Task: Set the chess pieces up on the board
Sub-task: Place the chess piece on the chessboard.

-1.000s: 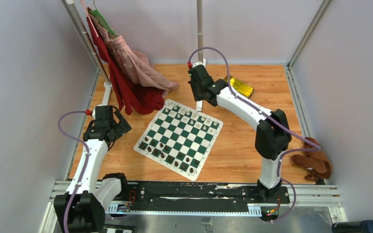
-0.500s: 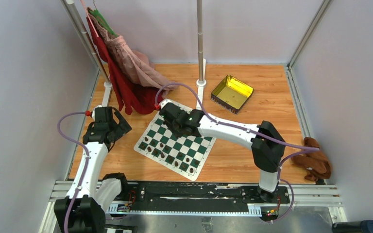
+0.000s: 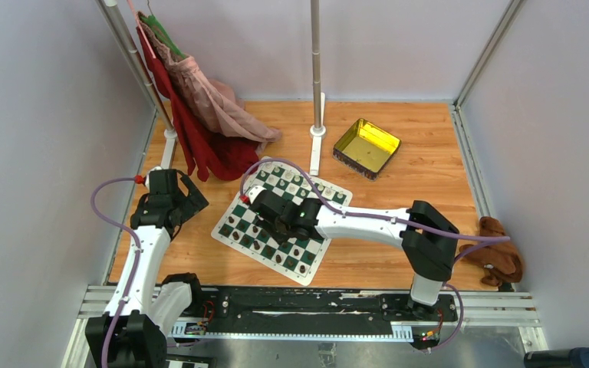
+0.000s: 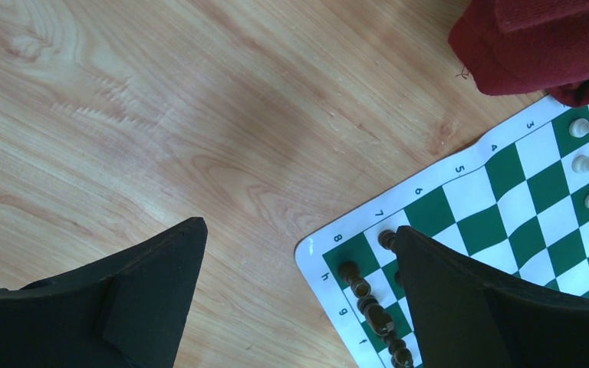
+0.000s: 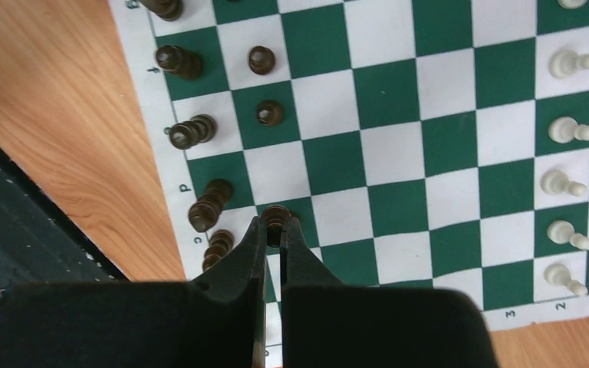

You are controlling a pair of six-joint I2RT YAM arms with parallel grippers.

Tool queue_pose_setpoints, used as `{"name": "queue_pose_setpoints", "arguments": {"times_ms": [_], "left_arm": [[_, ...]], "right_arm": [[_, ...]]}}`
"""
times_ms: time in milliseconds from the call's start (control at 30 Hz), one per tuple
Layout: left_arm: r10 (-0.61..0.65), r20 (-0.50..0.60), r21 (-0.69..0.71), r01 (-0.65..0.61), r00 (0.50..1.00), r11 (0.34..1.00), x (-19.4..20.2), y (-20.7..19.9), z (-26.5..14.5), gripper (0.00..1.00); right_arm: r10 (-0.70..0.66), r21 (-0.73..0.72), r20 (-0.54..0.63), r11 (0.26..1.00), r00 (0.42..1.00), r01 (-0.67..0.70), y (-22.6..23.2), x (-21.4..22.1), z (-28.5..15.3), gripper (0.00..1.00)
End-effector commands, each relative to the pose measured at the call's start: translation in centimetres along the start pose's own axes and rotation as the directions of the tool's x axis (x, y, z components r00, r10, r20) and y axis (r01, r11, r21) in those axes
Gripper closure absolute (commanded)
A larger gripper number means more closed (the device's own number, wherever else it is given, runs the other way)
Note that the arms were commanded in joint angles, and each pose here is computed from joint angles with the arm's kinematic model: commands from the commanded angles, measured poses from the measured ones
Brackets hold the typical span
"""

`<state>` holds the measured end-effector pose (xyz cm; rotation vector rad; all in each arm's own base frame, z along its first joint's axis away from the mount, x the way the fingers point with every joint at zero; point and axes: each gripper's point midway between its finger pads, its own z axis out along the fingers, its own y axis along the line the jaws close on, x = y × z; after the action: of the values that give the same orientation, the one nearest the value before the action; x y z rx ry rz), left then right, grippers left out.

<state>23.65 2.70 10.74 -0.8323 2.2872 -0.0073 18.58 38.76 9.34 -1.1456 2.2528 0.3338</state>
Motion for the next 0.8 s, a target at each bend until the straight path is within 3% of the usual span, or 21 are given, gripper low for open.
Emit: {"name": "queue_pose_setpoints", "arguments": {"times_ms": [0,767], "left_arm": [[0.001,0.008,0.019,-0.001,1.0,1.0,0.0,-0.3,-0.2,0.0],[0.005,0.01,0.018,-0.006,1.0,1.0,0.1,-0.2,-0.1,0.0]], "right_arm": [[-0.031,-0.066,0.088,0.997,0.996,0.037,1.8,-1.6,-0.5,1.0],[-0.092,-0.033,0.024,0.995,0.996,0.092,1.4,1.3,3.3,1.0]]}}
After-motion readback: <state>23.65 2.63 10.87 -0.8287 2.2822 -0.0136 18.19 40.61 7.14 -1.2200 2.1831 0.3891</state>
